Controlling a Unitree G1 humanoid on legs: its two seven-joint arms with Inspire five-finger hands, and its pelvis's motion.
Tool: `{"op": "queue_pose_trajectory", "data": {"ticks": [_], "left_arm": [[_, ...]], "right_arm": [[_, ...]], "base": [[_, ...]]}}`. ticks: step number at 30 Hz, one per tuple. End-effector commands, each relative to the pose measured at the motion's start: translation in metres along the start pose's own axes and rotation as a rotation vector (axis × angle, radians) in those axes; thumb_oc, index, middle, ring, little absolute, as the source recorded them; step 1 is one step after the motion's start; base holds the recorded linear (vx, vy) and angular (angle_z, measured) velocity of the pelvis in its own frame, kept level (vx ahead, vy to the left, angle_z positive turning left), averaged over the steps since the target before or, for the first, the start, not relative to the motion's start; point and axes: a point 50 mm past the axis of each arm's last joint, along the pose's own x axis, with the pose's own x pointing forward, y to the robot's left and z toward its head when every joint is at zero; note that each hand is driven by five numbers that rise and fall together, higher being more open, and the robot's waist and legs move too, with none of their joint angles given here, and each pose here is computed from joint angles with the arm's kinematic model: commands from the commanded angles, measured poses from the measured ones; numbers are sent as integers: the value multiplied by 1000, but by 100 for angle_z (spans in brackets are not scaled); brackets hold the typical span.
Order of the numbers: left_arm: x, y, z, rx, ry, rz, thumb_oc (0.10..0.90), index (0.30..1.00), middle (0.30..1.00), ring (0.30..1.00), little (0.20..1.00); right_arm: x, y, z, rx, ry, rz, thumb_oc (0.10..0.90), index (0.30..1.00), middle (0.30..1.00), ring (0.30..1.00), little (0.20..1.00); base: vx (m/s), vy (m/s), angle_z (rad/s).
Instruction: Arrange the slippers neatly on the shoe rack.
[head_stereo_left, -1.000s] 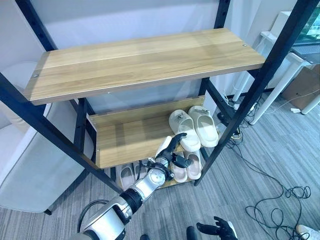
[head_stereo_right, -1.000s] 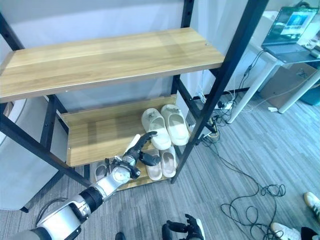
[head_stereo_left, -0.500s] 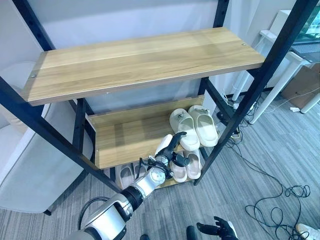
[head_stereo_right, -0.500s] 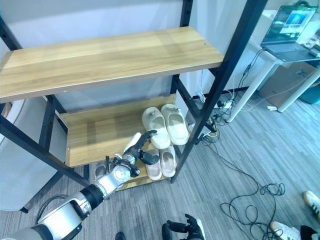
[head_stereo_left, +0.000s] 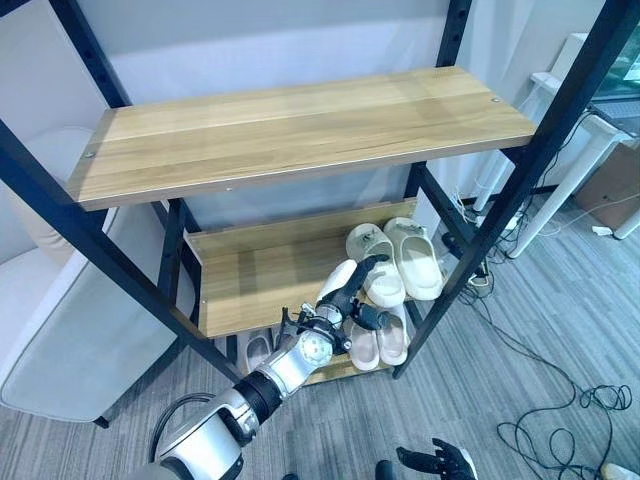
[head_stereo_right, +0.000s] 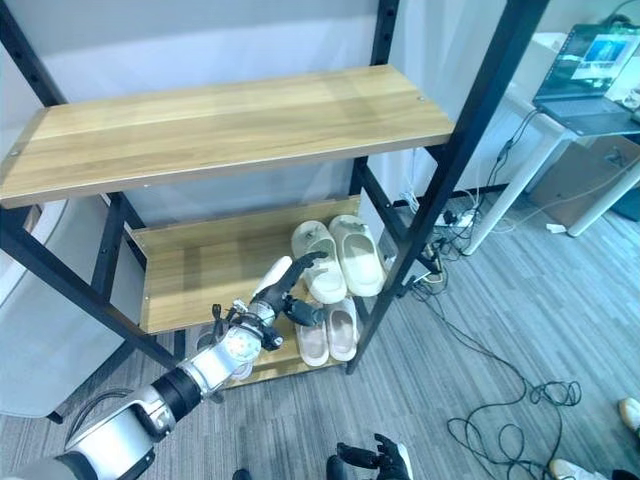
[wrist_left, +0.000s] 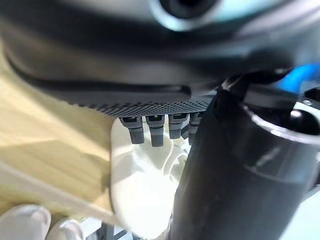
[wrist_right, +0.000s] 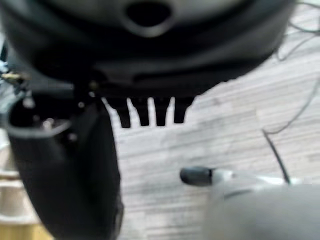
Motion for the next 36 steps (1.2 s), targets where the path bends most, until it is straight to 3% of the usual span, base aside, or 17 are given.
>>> {"op": "queue_pose_trajectory", "data": {"ticks": [1, 7, 8, 9, 11, 12, 14, 18, 23, 26, 30, 34, 35, 36], "left_arm": [[15, 48, 49, -3, -245, 147, 800, 900, 900, 900, 900], [-30, 77, 25, -132, -248, 205, 800, 900, 900, 900, 900], [-53, 84, 9, -177, -214, 236, 800, 900, 900, 900, 900], [-54, 84, 8, -177, -212, 236, 800, 900, 900, 900, 900], [-88, 87, -14, -294, -139, 257, 800, 900, 900, 900, 900], [-88, 87, -14, -294, -139, 257, 800, 900, 900, 900, 900], [-116, 87, -29, -380, -80, 238, 800, 900, 900, 900, 900], [-131, 84, -35, -435, -51, 226, 800, 900, 900, 900, 900], [-151, 74, -56, -488, 48, 192, 800, 900, 900, 900, 900], [-166, 56, -89, -589, 214, 217, 800, 900, 900, 900, 900], [-183, 39, -121, -589, 386, 235, 800, 900, 900, 900, 900], [-215, 13, -169, -612, 692, 319, 800, 900, 900, 900, 900], [-215, 12, -169, -613, 691, 320, 800, 900, 900, 900, 900], [-232, 5, -189, -629, 835, 390, 800, 900, 900, 900, 900]], "right_arm": [[-4, -7, -26, -18, 78, -18, 800, 900, 900, 900, 900], [-3, -3, -19, 7, 58, -18, 800, 900, 900, 900, 900], [-2, -4, -12, 17, 43, -24, 800, 900, 900, 900, 900], [-2, -4, -12, 15, 43, -23, 800, 900, 900, 900, 900], [-1, -3, -8, 1, 37, -23, 800, 900, 900, 900, 900], [-1, -3, -8, 1, 37, -23, 800, 900, 900, 900, 900], [-2, -4, -14, -25, 52, -24, 800, 900, 900, 900, 900], [-2, -12, -20, -31, 74, -46, 800, 900, 900, 900, 900], [-1, -25, -25, -23, 96, -95, 800, 900, 900, 900, 900], [-2, -33, -33, 46, 134, -126, 800, 900, 900, 900, 900], [-2, -38, -36, 102, 147, -140, 800, 900, 900, 900, 900], [-3, -46, -40, 156, 163, -175, 800, 900, 900, 900, 900], [-3, -46, -40, 156, 162, -176, 800, 900, 900, 900, 900], [-5, -50, -48, 187, 179, -189, 800, 900, 900, 900, 900]], "base": [[0, 0, 0], [-27, -3, 9], [-12, -1, 13], [0, 0, 0], [-12, -2, 2], [-26, -20, 6], [2, -28, 14], [1, -24, 21], [-11, -34, 29], [-13, -24, 21], [-8, -16, 9], [-12, -7, -3], [-6, -1, -8], [-7, 1, -12]]}}
